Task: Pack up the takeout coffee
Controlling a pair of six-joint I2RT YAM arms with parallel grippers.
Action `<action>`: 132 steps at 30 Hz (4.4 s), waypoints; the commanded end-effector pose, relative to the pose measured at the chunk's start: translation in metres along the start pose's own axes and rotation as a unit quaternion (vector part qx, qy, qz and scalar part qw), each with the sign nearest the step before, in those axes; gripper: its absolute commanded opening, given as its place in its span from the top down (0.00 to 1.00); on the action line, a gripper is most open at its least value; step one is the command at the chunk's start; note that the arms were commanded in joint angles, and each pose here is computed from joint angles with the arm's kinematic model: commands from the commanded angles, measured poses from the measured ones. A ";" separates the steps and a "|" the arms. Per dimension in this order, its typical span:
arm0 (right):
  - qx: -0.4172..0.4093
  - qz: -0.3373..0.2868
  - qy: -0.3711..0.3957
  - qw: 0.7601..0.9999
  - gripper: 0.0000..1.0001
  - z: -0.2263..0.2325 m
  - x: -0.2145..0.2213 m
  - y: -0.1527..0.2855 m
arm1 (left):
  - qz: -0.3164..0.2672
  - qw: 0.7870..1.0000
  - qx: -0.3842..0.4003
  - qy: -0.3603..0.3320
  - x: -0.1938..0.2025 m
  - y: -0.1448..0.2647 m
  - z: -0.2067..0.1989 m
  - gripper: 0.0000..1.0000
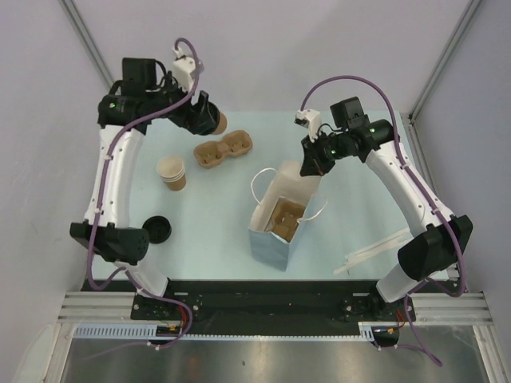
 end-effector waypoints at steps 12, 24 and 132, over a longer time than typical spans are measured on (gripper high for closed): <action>0.022 -0.050 -0.030 0.998 1.00 0.003 -0.025 0.006 | -0.206 0.933 0.224 -0.193 -0.088 0.111 -0.211 0.94; 0.026 -0.065 -0.006 0.998 1.00 0.014 -0.032 0.012 | -0.065 0.938 0.246 -0.237 -0.010 0.057 -0.252 0.97; 0.057 -0.096 -0.108 0.988 0.96 0.031 0.006 0.027 | -0.087 0.945 0.259 -0.182 0.031 0.059 -0.240 1.00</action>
Point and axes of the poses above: each gripper's point midway between its finger pads, its own y axis back along the fingers, its own z axis along the line the jaws close on, x = y × z, the point moved 4 cm from there along y, back along the fingers, and after that the axes turned 4 degrees about y, right-handed, at the moved point
